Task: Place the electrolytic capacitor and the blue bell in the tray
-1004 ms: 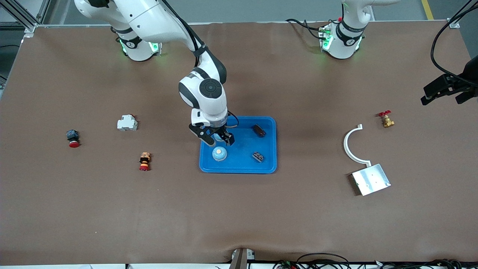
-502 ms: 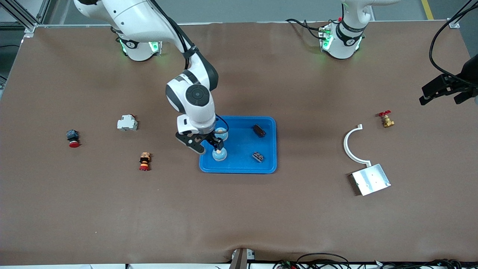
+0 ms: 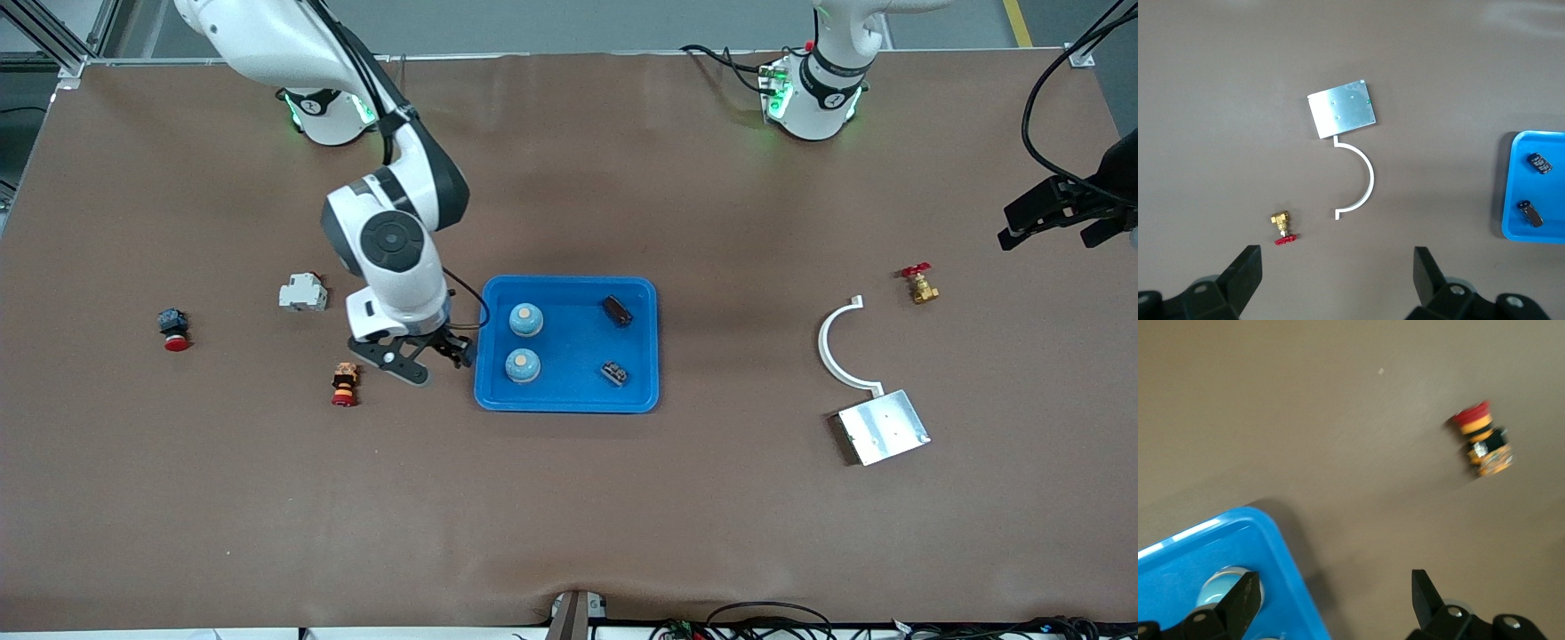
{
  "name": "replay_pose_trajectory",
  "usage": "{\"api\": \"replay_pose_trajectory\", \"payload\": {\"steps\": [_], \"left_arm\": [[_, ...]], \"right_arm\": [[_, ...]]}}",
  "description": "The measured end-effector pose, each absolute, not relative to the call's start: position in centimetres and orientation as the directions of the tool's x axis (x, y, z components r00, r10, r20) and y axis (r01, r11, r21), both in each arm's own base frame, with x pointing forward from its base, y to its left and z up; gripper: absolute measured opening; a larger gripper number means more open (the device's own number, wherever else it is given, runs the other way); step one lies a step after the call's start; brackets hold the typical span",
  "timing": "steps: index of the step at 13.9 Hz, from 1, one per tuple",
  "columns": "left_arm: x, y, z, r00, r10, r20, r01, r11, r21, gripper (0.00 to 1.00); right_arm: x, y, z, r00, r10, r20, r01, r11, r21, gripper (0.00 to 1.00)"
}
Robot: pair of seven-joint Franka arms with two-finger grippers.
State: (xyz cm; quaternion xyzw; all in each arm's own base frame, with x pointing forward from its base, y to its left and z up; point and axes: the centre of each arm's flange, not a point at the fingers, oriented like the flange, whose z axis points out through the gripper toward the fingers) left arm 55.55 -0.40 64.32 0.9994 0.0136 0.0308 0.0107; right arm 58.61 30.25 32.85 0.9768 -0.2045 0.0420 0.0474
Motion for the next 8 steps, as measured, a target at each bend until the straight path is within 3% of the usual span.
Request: {"api": "replay_pose_trajectory", "payload": {"steps": [8], "left_arm": [[55.5, -0.3, 64.7, 0.997, 0.029, 0.07, 0.028, -0.999, 0.022, 1.0]], "right_arm": [[61.7, 19.5, 39.8, 0.974, -0.205, 0.097, -0.215, -0.972, 0.095, 1.0]]}}
